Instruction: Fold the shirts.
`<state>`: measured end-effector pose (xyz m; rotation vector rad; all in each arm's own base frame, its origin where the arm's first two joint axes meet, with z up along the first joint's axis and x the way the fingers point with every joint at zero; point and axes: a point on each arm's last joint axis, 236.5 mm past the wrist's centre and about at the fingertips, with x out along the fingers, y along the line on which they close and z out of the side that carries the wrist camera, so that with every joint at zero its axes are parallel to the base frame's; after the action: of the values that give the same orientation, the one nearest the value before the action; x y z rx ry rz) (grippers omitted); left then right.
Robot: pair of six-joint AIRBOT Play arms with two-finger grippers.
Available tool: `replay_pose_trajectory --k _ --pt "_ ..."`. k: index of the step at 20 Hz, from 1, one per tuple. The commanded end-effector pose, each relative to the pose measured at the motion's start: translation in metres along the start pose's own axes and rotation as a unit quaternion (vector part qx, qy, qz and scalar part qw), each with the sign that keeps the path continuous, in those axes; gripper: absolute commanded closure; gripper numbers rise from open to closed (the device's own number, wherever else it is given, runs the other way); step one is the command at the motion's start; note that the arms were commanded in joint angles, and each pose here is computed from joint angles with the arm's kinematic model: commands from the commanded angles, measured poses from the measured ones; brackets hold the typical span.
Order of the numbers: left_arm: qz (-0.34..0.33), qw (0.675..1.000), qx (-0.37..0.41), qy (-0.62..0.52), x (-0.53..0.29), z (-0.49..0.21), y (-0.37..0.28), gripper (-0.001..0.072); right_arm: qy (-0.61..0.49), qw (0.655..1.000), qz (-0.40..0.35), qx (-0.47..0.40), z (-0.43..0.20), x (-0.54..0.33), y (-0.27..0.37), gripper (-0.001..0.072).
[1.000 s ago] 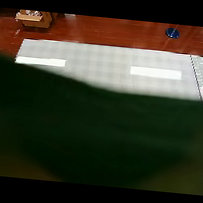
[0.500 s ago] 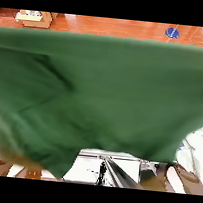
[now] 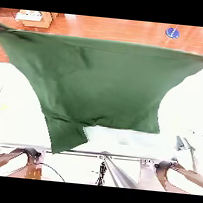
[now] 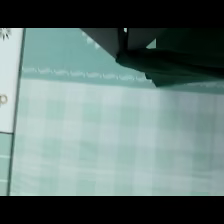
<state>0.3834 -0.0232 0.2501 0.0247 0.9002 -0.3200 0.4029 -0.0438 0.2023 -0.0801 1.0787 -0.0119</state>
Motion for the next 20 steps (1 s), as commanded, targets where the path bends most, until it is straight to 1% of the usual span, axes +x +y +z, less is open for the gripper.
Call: replay_pose_trajectory --k 1,5,9,16,20 --pt "-0.008 1.000 -0.027 0.009 0.094 0.020 0.035 0.0687 -0.023 1.000 -0.006 -0.015 0.046 0.090 0.003 0.0688" --pt "-0.003 0.999 -0.044 -0.004 0.175 0.033 0.057 0.0687 -0.078 0.997 0.013 0.002 0.085 0.153 0.010 0.0688" --pt "-0.003 1.000 -0.011 -0.022 0.245 0.041 0.052 0.0687 -0.106 0.994 0.033 0.022 0.102 0.204 0.019 0.0688" --pt "0.015 1.000 -0.011 -0.017 0.324 0.024 0.065 0.0686 -0.096 0.994 0.033 0.032 0.094 0.278 0.020 0.0688" --pt "0.014 1.000 -0.013 0.003 0.338 0.010 0.068 0.0686 -0.068 0.996 0.046 0.039 0.080 0.290 0.027 0.0688"
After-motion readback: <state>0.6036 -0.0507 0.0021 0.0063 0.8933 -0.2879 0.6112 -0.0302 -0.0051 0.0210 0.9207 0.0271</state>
